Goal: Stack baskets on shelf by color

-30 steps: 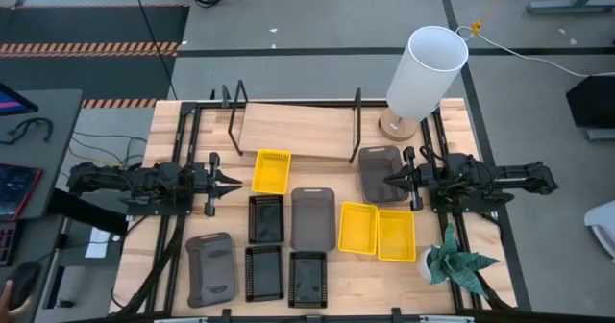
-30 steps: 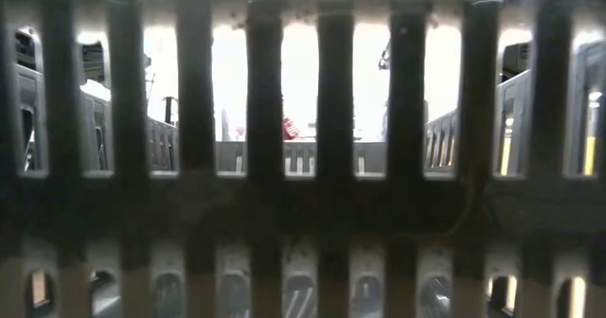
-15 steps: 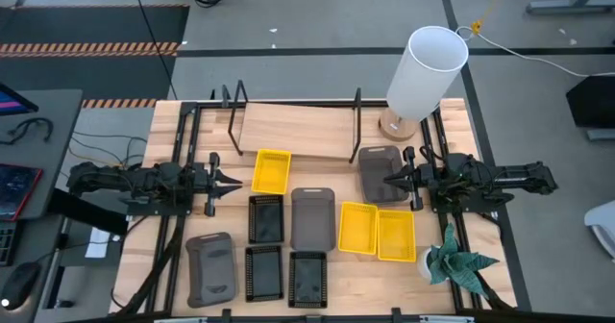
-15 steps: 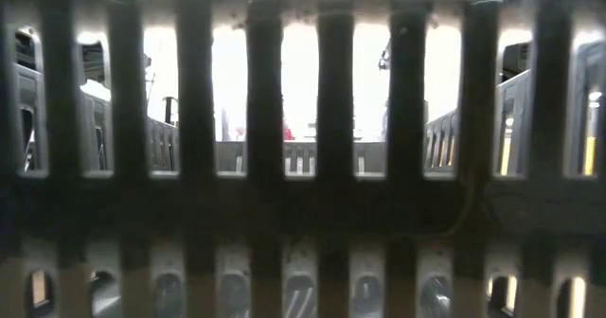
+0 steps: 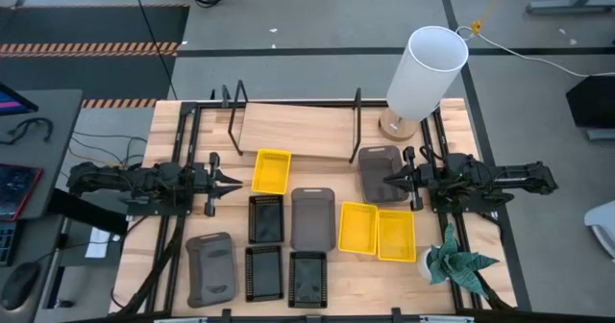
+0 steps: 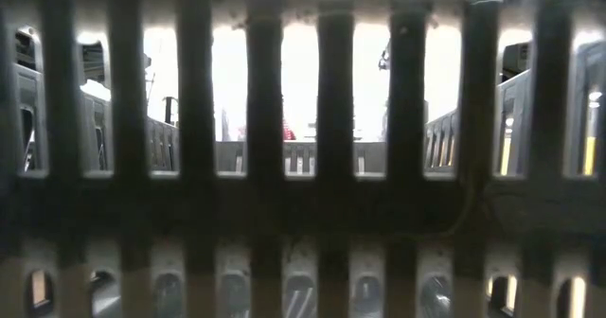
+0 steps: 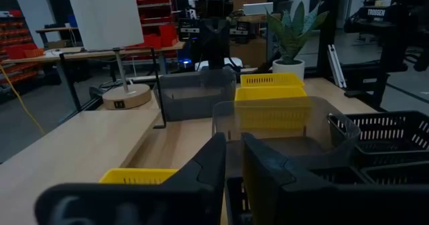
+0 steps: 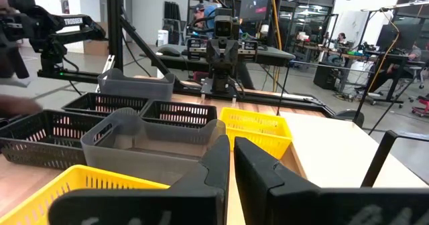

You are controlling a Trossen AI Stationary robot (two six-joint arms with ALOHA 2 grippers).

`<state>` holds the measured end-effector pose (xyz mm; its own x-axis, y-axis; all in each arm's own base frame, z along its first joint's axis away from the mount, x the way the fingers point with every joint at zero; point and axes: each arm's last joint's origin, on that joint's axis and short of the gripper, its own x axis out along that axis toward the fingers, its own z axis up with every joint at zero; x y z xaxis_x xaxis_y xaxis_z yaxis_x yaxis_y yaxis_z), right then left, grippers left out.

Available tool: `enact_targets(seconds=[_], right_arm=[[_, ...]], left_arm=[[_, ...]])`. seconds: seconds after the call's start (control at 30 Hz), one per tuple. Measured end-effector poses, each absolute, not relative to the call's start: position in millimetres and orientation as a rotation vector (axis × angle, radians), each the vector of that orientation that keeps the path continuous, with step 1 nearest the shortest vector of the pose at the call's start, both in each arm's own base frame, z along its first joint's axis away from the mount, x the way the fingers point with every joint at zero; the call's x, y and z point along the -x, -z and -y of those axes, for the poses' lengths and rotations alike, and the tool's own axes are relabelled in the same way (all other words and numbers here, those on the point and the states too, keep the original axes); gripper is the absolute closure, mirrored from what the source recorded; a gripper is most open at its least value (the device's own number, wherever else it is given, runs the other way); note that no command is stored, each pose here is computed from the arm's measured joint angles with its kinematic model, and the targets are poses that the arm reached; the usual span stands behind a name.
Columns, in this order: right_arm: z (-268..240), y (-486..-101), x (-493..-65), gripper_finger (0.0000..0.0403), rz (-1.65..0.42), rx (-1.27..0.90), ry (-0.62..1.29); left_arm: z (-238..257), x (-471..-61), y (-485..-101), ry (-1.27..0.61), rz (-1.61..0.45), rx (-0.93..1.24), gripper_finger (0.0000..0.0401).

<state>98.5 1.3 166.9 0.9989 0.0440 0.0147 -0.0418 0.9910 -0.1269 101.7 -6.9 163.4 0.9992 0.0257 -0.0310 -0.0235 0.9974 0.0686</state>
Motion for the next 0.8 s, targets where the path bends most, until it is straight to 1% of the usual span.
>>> enact_targets(seconds=[0.33,0.6,0.8], right_arm=[[-1.3,-167.0,-98.5,0.0373,0.018,0.127,-0.043],[-1.3,-167.0,-98.5,0.0373,0.018,0.127,-0.043],[-1.3,-167.0,-98.5,0.0373,0.018,0.127,-0.043]], left_arm=[[6.9,-101.7,-163.4,-0.025,-0.032,-0.068,0.0342],[6.9,-101.7,-163.3,-0.025,-0.032,-0.068,0.0350],[6.9,-101.7,-163.4,-0.025,-0.032,-0.068,0.0345]])
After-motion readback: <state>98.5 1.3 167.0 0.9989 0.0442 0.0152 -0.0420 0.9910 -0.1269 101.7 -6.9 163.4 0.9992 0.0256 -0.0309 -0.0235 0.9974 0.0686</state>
